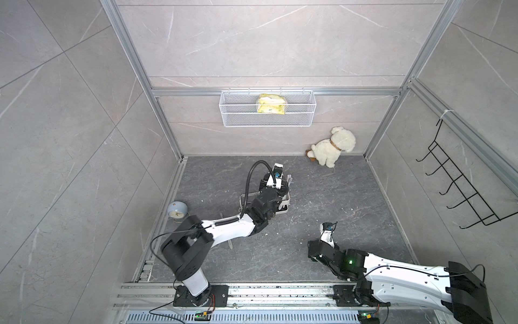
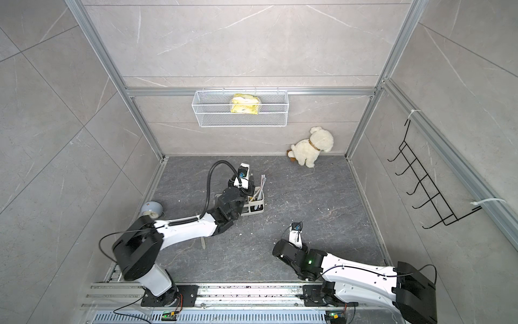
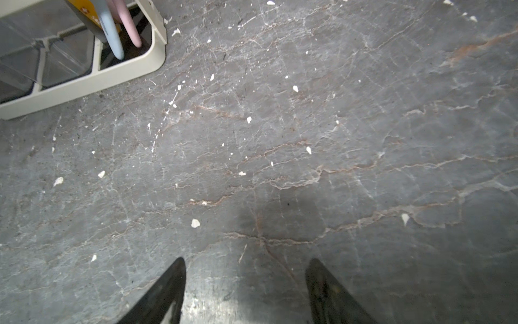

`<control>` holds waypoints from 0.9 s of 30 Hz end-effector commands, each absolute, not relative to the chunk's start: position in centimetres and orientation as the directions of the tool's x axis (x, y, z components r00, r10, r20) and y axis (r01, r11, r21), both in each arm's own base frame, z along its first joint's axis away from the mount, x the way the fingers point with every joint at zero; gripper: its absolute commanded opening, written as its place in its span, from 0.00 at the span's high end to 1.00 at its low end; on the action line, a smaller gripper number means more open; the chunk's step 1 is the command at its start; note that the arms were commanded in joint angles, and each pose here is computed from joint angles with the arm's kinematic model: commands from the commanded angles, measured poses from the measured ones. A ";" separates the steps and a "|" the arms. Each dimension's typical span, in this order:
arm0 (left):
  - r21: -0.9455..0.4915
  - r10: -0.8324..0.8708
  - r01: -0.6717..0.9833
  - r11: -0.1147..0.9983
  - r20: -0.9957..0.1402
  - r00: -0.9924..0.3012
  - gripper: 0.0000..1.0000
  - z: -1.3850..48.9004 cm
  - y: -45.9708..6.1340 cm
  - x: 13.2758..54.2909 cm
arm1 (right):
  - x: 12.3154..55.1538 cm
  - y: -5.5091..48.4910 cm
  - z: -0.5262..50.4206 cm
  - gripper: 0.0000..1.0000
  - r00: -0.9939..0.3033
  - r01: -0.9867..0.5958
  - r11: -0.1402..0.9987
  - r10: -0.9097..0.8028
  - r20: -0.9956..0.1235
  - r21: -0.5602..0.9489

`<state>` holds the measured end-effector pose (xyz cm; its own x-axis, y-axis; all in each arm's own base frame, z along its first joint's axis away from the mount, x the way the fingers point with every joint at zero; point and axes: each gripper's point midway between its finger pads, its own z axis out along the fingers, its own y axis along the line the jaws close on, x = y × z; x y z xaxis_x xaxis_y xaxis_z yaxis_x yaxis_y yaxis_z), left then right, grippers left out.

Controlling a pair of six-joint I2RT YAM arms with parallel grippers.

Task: Place the toothbrush into the toothbrush holder
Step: Place the toothbrush in the toothbrush holder, then move the toothbrush to the center of the board.

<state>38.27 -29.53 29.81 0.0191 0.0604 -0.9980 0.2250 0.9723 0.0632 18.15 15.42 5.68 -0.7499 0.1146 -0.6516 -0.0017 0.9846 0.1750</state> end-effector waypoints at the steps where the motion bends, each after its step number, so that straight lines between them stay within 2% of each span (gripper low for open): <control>1: -0.075 -0.048 0.092 0.993 -0.964 -0.262 0.45 30.0 -23.3 37.6 | 18.5 16.7 6.2 0.31 -0.749 -0.037 0.980 0.102 -0.655 0.195; 3: -0.179 -0.162 -0.002 0.984 -0.882 -0.442 0.40 27.8 -18.8 36.7 | 18.4 17.3 6.1 0.30 -0.756 -0.058 0.977 0.092 -0.648 0.206; 5: -0.259 -0.257 -0.077 0.963 -0.790 -0.556 0.34 25.8 -15.1 35.3 | 18.4 17.8 6.0 0.30 -0.762 -0.075 0.974 0.083 -0.643 0.215; 9: -0.234 -0.324 -0.224 0.946 -0.699 -0.638 0.22 23.0 -9.2 32.3 | 18.2 18.8 5.5 0.30 -0.777 -0.105 0.967 0.067 -0.626 0.234; 12: -0.241 -0.362 -0.272 0.932 -0.566 -0.740 0.18 19.8 -7.4 31.4 | 18.0 19.6 5.1 0.30 -0.791 -0.129 0.960 0.052 -0.609 0.249; 15: -0.277 -0.382 -0.280 0.919 -0.453 -0.805 0.19 16.7 -7.5 31.2 | 17.7 20.2 4.6 0.30 -0.806 -0.142 0.955 0.040 -0.590 0.259; 21: -0.222 -0.371 -0.314 0.923 -0.296 -0.880 0.20 10.4 -7.4 31.3 | 17.2 20.4 3.9 0.30 -0.828 -0.145 0.952 0.033 -0.559 0.271; 24: -0.270 -0.367 -0.300 0.915 -0.248 -0.897 0.31 8.1 -8.6 31.8 | 16.9 20.4 3.6 0.30 -0.836 -0.142 0.950 0.035 -0.547 0.277; 27: -0.292 -0.399 -0.328 0.898 -0.229 -0.888 0.37 7.0 -8.8 31.2 | 16.7 20.0 3.4 0.30 -0.841 -0.137 0.953 0.032 -0.540 0.270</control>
<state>31.01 -7.68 6.73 -0.8943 -0.3766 -0.2418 -0.3306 0.9201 -0.2102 16.89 20.18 3.66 -0.8341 0.0305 -0.5507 -0.1420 0.9530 0.2677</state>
